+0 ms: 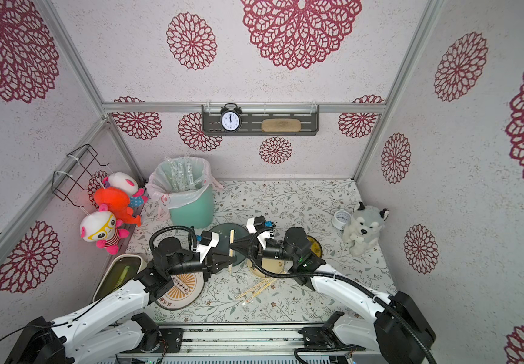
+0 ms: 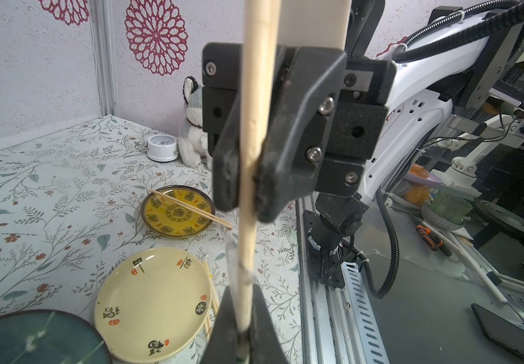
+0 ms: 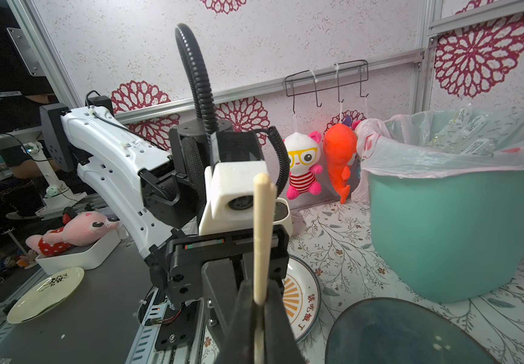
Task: Remove the packaging of disposable chopsticks
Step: Remove the packet bag from the disposable chopsticks.
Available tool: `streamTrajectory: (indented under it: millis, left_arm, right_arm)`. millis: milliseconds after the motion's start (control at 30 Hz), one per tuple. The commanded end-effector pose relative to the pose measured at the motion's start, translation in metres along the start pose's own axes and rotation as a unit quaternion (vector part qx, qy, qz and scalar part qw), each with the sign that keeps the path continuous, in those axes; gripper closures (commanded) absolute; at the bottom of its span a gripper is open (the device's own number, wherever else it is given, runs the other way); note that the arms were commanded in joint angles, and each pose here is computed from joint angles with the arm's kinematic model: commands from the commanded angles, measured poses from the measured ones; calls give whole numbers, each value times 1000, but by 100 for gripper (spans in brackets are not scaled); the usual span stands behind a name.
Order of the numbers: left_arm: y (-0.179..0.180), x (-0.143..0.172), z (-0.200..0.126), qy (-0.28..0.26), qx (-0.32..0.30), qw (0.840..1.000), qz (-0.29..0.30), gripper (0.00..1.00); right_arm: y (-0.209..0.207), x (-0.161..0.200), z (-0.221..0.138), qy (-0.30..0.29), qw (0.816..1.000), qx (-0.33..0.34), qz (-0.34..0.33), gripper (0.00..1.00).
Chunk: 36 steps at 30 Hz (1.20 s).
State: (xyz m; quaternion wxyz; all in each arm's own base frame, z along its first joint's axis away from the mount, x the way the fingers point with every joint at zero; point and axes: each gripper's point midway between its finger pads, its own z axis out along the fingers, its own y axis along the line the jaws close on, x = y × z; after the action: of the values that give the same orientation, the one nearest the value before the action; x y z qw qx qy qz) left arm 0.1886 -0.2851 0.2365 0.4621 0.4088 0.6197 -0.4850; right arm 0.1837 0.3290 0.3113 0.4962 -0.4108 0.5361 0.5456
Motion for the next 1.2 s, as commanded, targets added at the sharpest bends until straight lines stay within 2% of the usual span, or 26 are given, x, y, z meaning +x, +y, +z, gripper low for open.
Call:
streamTrajectory:
  millis: [0, 33, 133, 167, 333, 400, 500, 633, 800, 933, 1167]
  left_arm:
    - [-5, 0, 2, -1, 18, 1000, 8, 88]
    - [-3, 3, 3, 1, 16, 1000, 6, 83]
    - [0, 9, 6, 5, 16, 1000, 1, 56]
    - [0, 9, 7, 4, 18, 1000, 0, 51]
    - [4, 16, 7, 9, 9, 1000, -2, 49]
    - [9, 22, 8, 15, 0, 1000, -6, 53]
    - [12, 29, 13, 20, 6, 1000, -18, 70]
    - [16, 41, 19, 33, 13, 999, -33, 86]
    - [24, 50, 23, 37, 1, 998, -43, 99]
    - [25, 55, 23, 39, 0, 998, -47, 100]
    - [37, 83, 24, 49, -22, 996, -66, 100]
  right_arm:
    - [5, -22, -11, -45, 998, 8, -33, 100]
    - [4, -27, -13, -53, 998, 14, -37, 100]
    - [6, -37, -18, -60, 997, 17, -42, 100]
    - [7, -39, -17, -59, 997, 15, -42, 100]
    - [4, -46, -25, -68, 996, 30, -50, 100]
    - [3, -50, -30, -73, 995, 35, -52, 100]
    - [3, -56, -35, -83, 994, 41, -54, 100]
    - [-1, -62, -40, -92, 993, 55, -56, 100]
    - [-9, -76, -52, -111, 989, 81, -62, 100]
    - [-12, -85, -61, -118, 986, 96, -67, 100]
    - [-25, -108, -83, -146, 979, 127, -62, 100]
